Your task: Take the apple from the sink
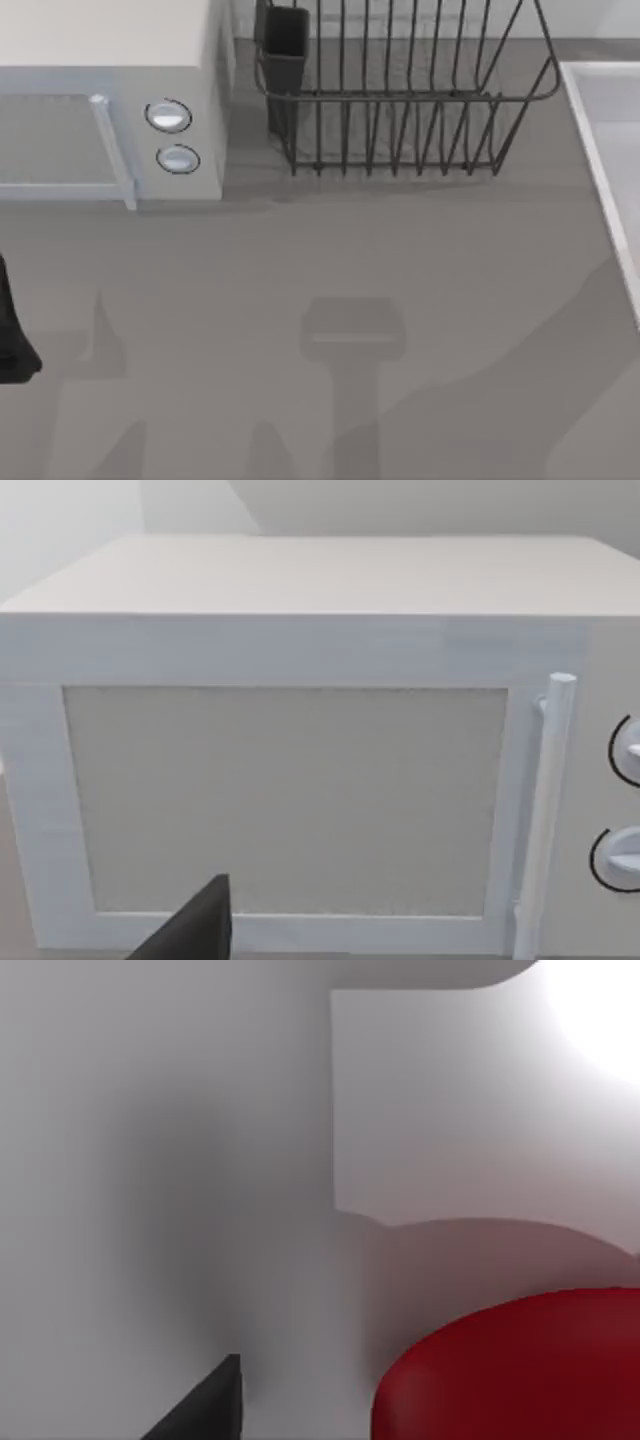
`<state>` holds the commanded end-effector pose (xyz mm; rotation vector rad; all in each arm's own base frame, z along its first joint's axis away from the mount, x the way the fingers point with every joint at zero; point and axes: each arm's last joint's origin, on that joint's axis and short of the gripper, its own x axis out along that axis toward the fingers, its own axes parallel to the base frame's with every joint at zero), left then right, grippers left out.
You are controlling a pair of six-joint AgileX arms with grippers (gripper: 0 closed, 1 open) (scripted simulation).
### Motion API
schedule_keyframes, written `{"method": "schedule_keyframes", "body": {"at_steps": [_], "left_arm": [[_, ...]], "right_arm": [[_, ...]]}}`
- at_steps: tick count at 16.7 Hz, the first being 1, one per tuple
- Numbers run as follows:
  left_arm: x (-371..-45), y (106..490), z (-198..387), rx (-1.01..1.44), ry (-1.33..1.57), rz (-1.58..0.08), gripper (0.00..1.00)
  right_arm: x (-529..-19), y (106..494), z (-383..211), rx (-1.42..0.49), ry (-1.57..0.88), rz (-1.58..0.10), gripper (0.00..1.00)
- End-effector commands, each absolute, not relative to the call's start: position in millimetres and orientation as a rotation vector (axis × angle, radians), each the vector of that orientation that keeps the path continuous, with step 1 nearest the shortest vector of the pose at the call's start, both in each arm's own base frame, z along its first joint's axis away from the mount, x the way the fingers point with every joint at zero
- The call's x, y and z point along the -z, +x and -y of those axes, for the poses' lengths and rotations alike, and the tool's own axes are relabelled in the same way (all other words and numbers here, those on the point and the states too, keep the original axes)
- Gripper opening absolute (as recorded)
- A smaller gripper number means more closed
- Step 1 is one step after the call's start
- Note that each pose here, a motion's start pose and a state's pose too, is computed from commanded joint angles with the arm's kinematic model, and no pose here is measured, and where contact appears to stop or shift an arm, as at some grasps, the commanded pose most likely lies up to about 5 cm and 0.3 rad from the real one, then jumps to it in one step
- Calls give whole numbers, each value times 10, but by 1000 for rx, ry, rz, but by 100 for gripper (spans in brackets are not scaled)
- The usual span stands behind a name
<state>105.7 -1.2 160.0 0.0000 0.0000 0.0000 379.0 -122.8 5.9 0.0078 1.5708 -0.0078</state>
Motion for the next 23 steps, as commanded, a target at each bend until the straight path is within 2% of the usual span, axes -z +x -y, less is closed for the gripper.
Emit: {"method": "schedule_keyframes", "body": {"at_steps": [1,14,22,23], "left_arm": [[-1600,1057,12,0,0,0,100],[-1600,1057,12,0,0,0,100],[-1600,1057,12,0,0,0,100],[-1600,1057,12,0,0,0,100]], "right_arm": [[-59,3790,1228,8,8,-1571,100],[-59,3790,1228,8,8,-1571,2],[-59,3790,1228,8,8,-1571,0],[-346,3855,1236,13,12,-1519,0]]}}
